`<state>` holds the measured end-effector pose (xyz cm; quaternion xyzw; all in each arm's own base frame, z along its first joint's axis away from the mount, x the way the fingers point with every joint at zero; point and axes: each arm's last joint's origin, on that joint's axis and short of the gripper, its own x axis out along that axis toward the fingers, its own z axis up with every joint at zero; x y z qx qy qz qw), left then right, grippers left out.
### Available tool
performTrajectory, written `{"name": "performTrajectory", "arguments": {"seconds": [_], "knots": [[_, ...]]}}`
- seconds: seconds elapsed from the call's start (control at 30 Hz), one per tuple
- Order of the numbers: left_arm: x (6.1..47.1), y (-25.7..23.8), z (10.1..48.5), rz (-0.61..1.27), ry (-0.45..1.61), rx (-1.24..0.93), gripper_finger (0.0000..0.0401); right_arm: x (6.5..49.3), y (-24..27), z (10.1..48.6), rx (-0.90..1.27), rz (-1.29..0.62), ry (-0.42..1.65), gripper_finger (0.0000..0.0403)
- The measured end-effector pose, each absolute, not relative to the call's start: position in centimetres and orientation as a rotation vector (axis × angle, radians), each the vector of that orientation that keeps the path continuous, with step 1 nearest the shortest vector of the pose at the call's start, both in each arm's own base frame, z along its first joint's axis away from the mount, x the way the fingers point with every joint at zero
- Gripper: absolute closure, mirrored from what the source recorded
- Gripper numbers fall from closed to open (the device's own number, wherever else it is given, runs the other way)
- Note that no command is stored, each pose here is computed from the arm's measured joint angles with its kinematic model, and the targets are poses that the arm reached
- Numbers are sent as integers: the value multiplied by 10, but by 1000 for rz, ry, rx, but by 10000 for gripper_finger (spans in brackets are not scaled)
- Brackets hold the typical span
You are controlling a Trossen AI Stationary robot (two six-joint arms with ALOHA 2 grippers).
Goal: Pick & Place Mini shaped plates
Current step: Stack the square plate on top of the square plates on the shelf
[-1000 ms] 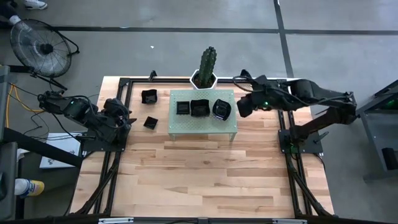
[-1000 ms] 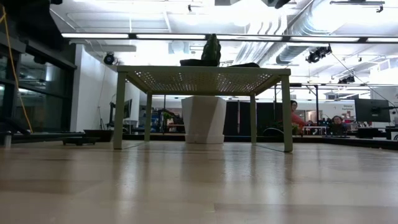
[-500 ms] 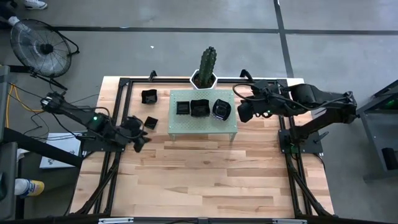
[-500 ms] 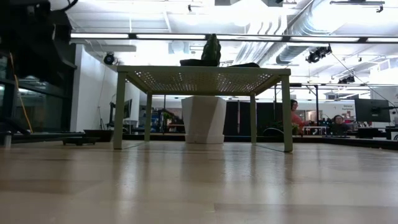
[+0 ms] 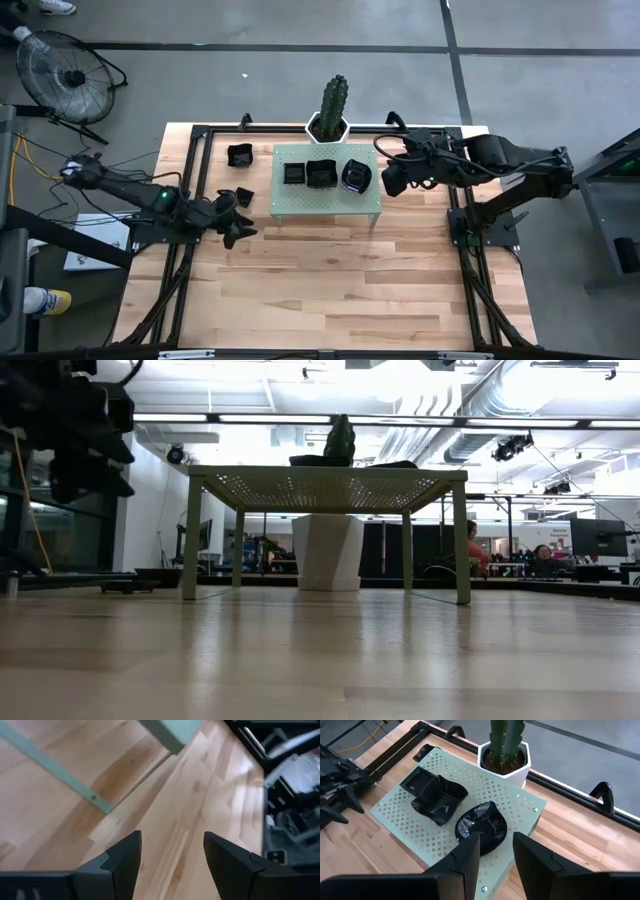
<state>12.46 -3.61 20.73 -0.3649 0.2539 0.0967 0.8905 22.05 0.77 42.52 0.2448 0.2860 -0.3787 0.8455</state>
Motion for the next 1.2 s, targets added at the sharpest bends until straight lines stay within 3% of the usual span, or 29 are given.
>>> {"name": "performTrajectory", "arguments": {"seconds": [0.13, 0.4, 0.67, 1.2], "knots": [[131, -20, 211, 156, 517, -723, 190, 221, 7, 425, 510, -802, 602, 289], [123, 17, 199, 249, 641, -763, 190, 221, 7, 425, 507, -801, 604, 289], [117, 36, 197, 322, 629, -750, 190, 220, 7, 425, 488, -795, 613, 289], [117, 66, 166, 540, 883, -781, 190, 220, 8, 424, 480, -790, 628, 289]]}}
